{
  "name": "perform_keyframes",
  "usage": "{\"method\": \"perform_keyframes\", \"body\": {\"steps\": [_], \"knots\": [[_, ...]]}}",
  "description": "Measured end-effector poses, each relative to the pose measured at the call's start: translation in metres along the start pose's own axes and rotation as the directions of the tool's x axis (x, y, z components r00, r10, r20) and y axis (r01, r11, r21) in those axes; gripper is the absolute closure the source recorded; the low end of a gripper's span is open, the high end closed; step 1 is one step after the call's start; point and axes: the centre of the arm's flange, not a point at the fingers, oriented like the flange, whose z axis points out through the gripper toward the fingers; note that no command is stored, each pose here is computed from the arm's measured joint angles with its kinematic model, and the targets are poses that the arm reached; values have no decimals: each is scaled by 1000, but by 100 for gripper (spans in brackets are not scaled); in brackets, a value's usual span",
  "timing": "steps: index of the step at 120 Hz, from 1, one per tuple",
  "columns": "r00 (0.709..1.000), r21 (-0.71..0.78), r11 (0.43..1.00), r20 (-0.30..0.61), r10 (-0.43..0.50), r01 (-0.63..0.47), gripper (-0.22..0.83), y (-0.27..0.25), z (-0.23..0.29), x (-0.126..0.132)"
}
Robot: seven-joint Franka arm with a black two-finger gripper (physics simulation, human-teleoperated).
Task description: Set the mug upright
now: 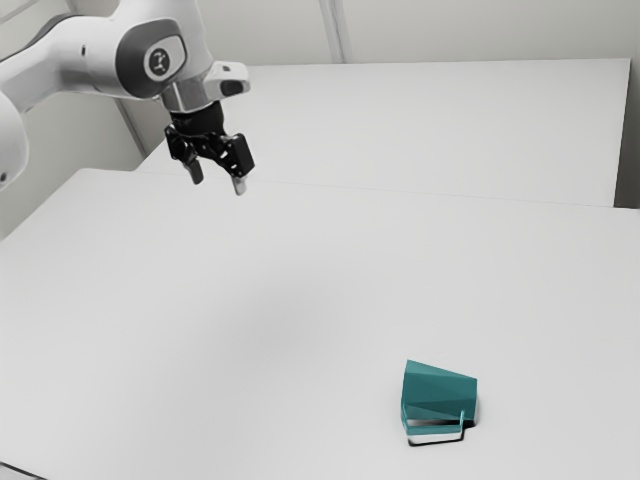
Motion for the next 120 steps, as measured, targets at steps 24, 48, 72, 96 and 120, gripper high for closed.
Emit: {"method": "perform_keyframes", "body": {"steps": [24, 48, 72, 96, 120], "knots": [[999, 5, 1000, -31, -8, 8, 0, -6, 0, 2], [998, -13, 1000, -61, -22, 22, 0, -2, 26, -17], [992, -127, 990, -98, -79, 67, 0, 15, 80, -29], [983, -209, 977, -168, -74, 38, 0, 79, 96, -9], [980, -256, 967, -189, -63, 13, 0, 136, 115, -12]]}}
